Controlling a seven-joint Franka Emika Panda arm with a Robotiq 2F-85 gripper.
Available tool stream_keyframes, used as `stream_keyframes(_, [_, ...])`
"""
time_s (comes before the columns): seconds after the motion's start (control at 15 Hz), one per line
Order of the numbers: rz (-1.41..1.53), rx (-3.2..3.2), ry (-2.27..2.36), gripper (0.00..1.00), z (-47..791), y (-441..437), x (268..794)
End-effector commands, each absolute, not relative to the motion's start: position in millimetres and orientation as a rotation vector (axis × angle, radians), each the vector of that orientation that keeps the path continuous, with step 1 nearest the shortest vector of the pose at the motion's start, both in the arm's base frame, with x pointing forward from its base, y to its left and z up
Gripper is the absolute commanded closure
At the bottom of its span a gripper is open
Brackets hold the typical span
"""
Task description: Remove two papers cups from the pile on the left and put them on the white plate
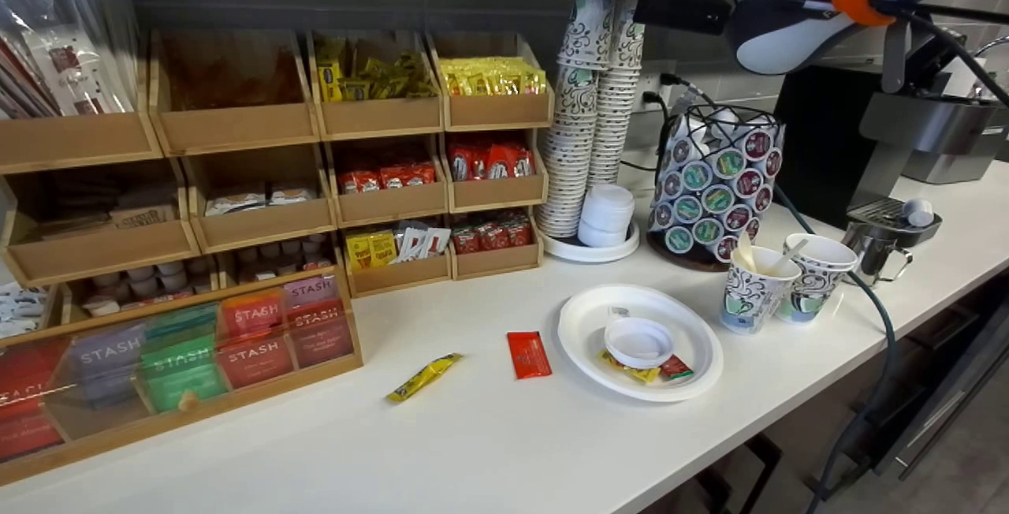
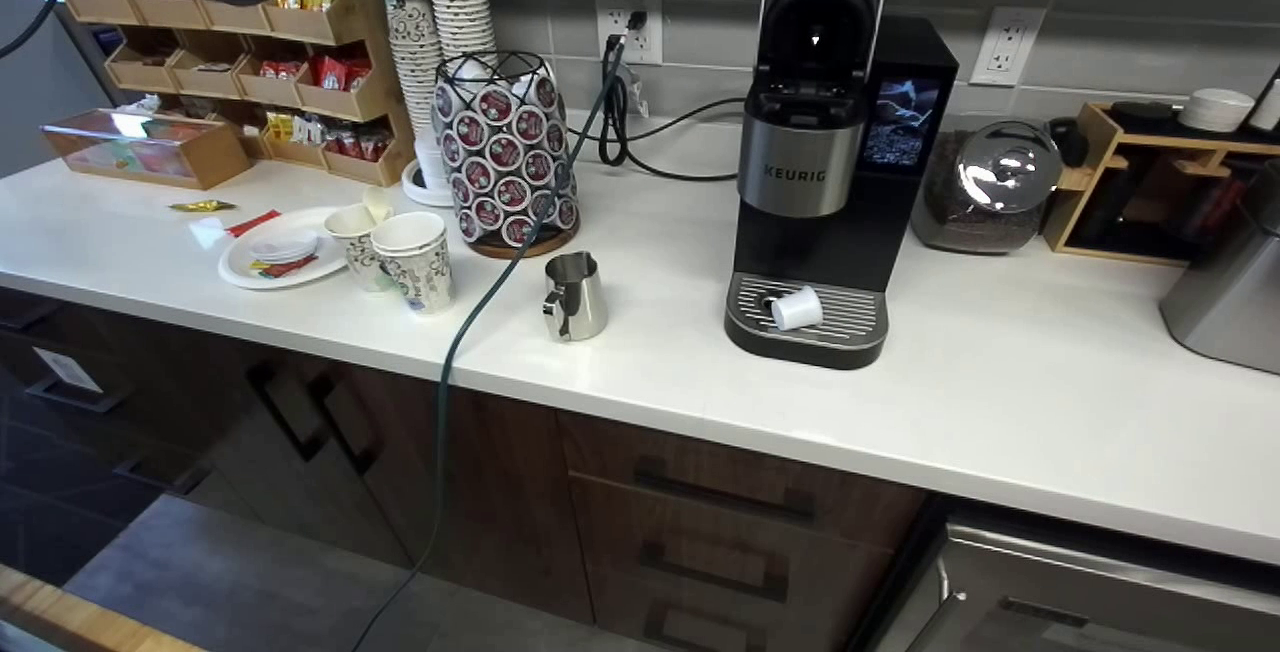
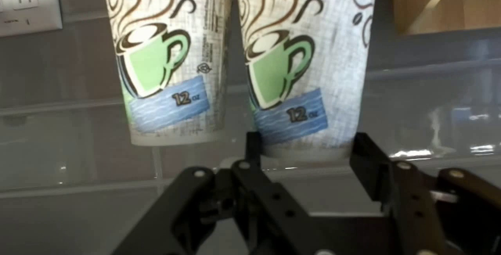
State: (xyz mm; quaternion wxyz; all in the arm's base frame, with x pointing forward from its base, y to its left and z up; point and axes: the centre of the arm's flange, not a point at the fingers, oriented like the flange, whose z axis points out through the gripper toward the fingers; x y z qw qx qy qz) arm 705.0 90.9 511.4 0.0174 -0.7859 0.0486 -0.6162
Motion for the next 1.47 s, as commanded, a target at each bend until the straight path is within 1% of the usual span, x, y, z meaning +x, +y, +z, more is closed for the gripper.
stream_keyframes(0.0, [-1.873, -2.394, 0.129, 0.65, 510.0, 95.7, 688.9])
stream_keyframes(0.2, [-1.863, -2.361, 0.089, 0.65, 507.2, 101.6, 685.4])
stream_keyframes(0.27, [-1.946, -2.375, 0.102, 0.65, 504.7, 102.8, 685.4])
stream_keyframes(0.33, [-1.923, -2.354, 0.062, 0.65, 506.1, 100.8, 683.7])
stream_keyframes(0.47, [-1.963, -2.369, 0.077, 0.65, 508.4, 97.3, 684.7])
stream_keyframes(0.53, [-2.031, -2.394, 0.08, 0.65, 509.0, 95.8, 685.3])
stream_keyframes(0.6, [-1.939, -2.346, 0.025, 0.65, 512.6, 93.5, 683.1])
stream_keyframes(0.67, [-1.969, -2.359, 0.018, 0.65, 514.0, 94.1, 682.5])
stream_keyframes(1.07, [-1.925, -2.311, 0.006, 0.65, 508.8, 97.2, 679.8])
stream_keyframes(1.4, [-1.943, -2.162, 0.01, 0.65, 514.4, 71.9, 663.1])
